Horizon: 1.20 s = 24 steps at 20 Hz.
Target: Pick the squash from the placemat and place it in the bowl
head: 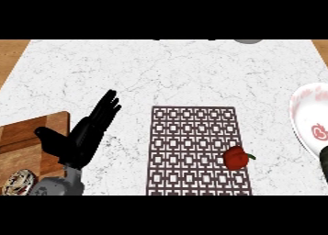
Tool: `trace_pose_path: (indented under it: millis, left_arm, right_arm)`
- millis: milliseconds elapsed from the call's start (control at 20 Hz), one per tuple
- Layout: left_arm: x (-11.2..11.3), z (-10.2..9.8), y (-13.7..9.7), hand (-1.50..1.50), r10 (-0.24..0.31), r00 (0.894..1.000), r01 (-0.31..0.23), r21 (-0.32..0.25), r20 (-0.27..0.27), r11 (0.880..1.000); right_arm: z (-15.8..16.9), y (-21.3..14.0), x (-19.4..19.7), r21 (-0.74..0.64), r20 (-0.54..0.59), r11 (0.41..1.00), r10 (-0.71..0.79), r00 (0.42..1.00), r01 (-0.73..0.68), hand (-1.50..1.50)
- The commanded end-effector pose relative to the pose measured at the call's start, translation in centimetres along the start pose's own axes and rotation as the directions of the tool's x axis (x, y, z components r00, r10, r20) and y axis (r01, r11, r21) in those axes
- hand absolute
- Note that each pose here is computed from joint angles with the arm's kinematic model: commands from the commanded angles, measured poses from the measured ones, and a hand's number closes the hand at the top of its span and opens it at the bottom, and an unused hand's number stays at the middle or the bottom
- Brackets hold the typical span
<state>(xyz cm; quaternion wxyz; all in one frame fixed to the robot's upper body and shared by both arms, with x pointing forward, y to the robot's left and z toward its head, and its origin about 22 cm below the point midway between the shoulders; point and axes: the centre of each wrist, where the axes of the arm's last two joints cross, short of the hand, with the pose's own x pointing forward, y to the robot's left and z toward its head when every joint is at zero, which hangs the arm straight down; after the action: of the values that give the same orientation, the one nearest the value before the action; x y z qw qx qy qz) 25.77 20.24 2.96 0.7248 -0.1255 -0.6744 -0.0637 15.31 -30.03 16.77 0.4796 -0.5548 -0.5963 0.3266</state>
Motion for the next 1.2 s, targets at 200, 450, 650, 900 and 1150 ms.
trace_pose_path:
  millis: [200, 450, 650, 900, 1150]
  left_arm:
    - [0.4, -1.4, 0.1, 0.0, -0.015, 1.0, 0.015, -0.021, 0.007, 1.0]
    - [0.7, -1.5, 0.4, 0.0, -0.004, 1.0, 0.003, -0.019, -0.017, 1.0]
    - [0.8, -2.6, -1.1, 0.0, -0.011, 1.0, 0.011, -0.051, 0.004, 0.999]
    - [0.5, -2.3, -0.8, 0.0, 0.003, 1.0, -0.003, -0.064, 0.006, 0.998]
    - [0.0, -1.1, -2.3, 0.0, 0.005, 1.0, -0.005, -0.01, 0.007, 1.0]
  right_arm:
    - [-7.5, 0.7, -6.7, 0.025, -0.08, 0.996, -0.079, 0.994, 0.081, 1.5]
    - [-10.3, 3.2, -11.5, 0.054, -0.085, 0.999, 0.0, 0.996, 0.004, 1.5]
    - [-12.2, 5.0, -12.4, 0.229, -0.184, 0.968, 0.144, 0.972, -0.1, 1.5]
    - [-14.9, 9.6, -12.6, 0.247, -0.302, 0.965, -0.014, 0.953, 0.092, -1.5]
    - [-14.4, 12.0, -14.5, 0.182, -0.251, 0.944, -0.226, 0.941, 0.276, -1.5]
